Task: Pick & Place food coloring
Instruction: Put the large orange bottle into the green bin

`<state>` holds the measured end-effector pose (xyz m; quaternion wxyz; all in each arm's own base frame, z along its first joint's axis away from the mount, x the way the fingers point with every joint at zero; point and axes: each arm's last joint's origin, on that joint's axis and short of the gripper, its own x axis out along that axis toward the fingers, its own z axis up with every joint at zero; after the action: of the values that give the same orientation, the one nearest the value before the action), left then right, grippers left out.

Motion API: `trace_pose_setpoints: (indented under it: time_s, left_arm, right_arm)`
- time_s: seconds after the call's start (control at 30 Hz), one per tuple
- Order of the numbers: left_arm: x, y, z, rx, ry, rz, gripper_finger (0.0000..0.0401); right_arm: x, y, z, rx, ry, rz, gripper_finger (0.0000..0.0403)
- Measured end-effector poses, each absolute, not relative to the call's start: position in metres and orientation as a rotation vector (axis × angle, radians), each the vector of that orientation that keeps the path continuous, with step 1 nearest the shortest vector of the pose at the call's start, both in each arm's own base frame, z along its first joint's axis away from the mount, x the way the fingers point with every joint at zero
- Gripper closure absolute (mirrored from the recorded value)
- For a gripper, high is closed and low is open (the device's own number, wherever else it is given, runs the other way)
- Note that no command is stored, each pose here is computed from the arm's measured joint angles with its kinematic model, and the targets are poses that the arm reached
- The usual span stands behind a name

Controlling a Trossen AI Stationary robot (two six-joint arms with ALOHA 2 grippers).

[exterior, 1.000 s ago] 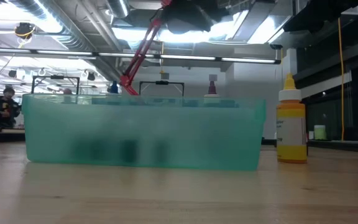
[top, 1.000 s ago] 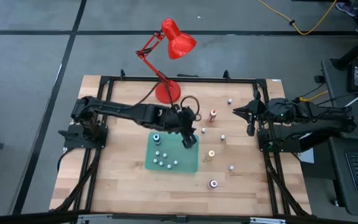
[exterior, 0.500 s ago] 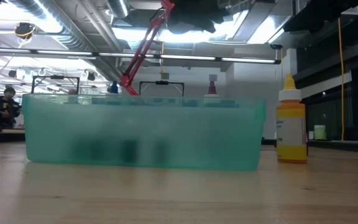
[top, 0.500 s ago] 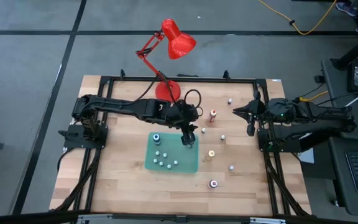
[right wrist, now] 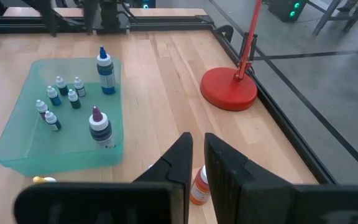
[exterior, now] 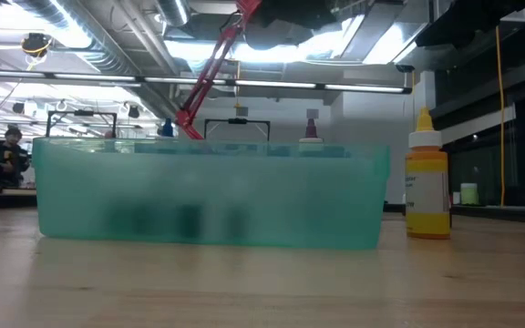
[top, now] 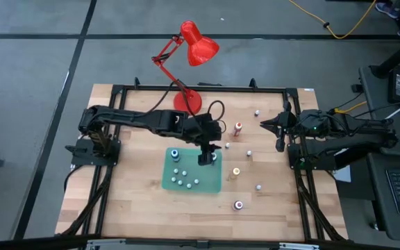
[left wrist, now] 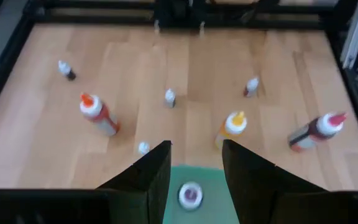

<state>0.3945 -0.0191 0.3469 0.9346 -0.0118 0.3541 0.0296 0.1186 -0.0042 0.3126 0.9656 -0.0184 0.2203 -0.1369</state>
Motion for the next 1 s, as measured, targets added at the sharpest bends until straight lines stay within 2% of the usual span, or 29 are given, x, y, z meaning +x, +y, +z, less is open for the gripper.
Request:
trace_pose_setpoints:
  time_s: [0.7,0.9,1.0]
  left_arm:
    - [0.398,0.002,0.352,-0.011,0.665,0.106,0.0260]
    - [0.402,0.003,0.357,0.000,0.596,0.141,0.0260]
    - [0.403,0.004,0.360,-0.016,0.561,0.123,0.0260]
  right_arm:
    - [0.118,-0.004,0.313,-0.038,0.445,-0.277,0.0357]
    - [0.119,-0.004,0.313,-0.325,0.484,-0.210,0.0357]
    - [0.118,-0.004,0.313,-0.367,0.488,-0.201,0.0357]
